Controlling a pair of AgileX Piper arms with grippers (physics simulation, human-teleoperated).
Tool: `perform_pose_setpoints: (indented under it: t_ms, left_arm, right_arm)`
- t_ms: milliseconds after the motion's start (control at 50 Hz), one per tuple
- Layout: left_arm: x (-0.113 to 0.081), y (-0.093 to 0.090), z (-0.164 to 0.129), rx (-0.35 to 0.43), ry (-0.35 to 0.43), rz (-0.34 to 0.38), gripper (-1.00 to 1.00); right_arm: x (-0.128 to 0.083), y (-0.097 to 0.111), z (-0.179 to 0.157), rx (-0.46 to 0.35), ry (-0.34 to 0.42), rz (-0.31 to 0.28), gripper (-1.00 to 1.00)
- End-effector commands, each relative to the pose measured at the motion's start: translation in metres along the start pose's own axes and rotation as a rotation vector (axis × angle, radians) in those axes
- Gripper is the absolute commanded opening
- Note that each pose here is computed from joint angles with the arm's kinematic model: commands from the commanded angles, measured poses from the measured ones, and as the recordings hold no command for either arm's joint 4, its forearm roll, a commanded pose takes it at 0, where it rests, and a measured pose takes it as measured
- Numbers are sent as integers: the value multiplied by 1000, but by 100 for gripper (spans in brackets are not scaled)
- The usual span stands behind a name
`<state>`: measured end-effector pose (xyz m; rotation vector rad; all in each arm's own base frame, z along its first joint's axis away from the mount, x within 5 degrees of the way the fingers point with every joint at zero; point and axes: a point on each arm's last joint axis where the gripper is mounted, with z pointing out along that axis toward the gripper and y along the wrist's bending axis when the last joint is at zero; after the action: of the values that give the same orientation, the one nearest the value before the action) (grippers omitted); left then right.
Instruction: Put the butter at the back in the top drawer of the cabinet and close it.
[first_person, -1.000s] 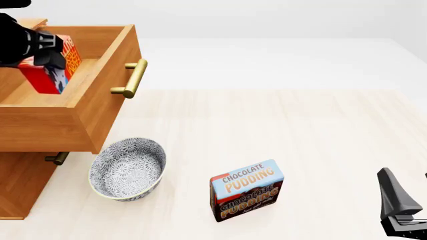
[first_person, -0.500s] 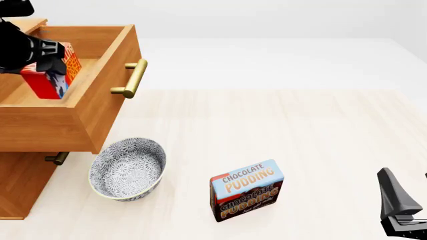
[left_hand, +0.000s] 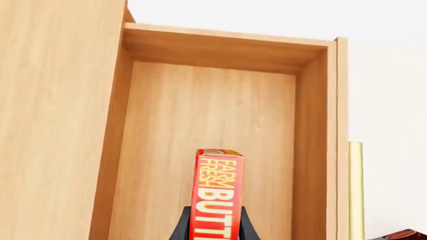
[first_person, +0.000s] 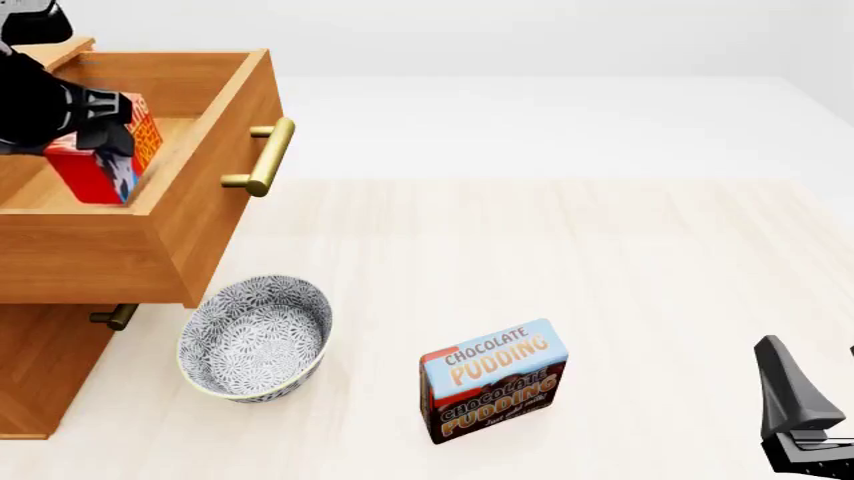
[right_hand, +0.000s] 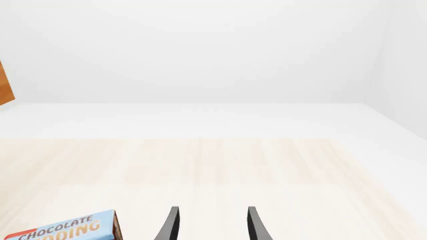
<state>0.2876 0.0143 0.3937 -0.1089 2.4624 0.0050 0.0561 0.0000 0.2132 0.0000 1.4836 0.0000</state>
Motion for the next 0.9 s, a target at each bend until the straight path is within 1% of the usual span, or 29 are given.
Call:
perform_pose_setpoints:
  t_ms: [20,280,380,400,740,820,860,880,900]
  left_arm:
    - [-1,1,-3,-2,-20,13,-100]
    - [-1,2,0,-4,-18,13,-100]
    - [-3,1,-2,-1,-30,14,-100]
    - [-2,1,-1,-2,-27,13,100]
    - [-5,-2,-11,6,-48,21,100]
    - [-7,-5,-17,12,-61,23,100]
    - [-9,-9,-22,24,-76,25,100]
    - [-9,-15,-23,37,-78,24,100]
    - [-9,-13,-23,33,-77,25,100]
  right_arm:
    - [0,0,0,0,0,0,100]
    - [0,0,0,0,0,0,100]
    - [0,0,0,0,0,0,100]
    - [0,0,0,0,0,0,100]
    - [0,0,0,0,0,0,100]
    - [0,0,0,0,0,0,100]
    - [0,0,0,0,0,0,100]
    - [0,0,0,0,0,0,100]
    - [0,0,0,0,0,0,100]
